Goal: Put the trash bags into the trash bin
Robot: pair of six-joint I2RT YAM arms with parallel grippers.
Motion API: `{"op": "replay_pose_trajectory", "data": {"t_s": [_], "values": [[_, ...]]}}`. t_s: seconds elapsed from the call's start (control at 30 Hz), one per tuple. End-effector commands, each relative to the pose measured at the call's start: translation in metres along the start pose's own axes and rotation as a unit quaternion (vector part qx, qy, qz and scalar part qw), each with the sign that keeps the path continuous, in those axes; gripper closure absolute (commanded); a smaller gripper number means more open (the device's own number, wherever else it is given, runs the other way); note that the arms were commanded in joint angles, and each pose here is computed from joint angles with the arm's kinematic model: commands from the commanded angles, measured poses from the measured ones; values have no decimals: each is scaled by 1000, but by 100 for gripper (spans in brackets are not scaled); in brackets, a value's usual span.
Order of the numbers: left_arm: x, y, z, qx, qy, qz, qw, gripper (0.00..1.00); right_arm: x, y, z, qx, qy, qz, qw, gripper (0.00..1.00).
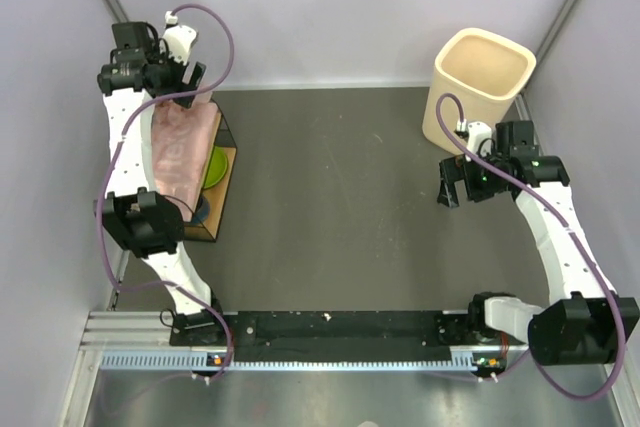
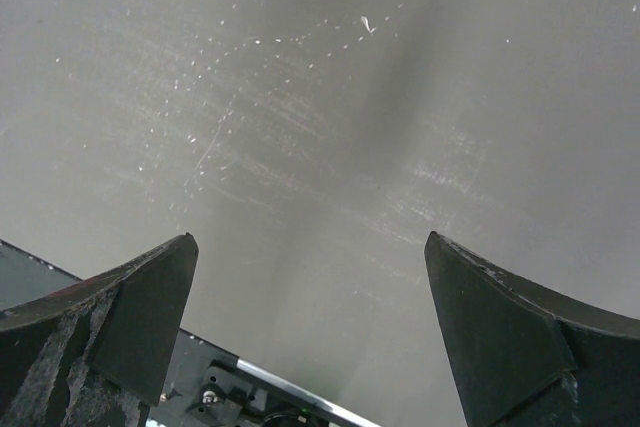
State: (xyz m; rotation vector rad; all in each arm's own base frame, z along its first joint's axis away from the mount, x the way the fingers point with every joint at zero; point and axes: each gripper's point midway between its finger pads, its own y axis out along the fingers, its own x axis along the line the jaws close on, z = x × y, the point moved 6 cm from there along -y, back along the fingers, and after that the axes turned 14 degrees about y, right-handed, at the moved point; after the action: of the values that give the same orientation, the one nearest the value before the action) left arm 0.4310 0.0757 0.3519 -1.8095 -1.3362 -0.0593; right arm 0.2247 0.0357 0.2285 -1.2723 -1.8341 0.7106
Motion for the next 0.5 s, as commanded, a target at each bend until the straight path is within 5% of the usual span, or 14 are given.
{"op": "replay_pose_trajectory", "data": {"t_s": [0.0,0.47], "values": [[25,5,-9,-34,67,-43,996,11,5,-7,-24,-39,-15,0,999,1],[31,34,32,25,78,-71,994,36,2,0,-21,-25,-8,1,1000,1]]}}
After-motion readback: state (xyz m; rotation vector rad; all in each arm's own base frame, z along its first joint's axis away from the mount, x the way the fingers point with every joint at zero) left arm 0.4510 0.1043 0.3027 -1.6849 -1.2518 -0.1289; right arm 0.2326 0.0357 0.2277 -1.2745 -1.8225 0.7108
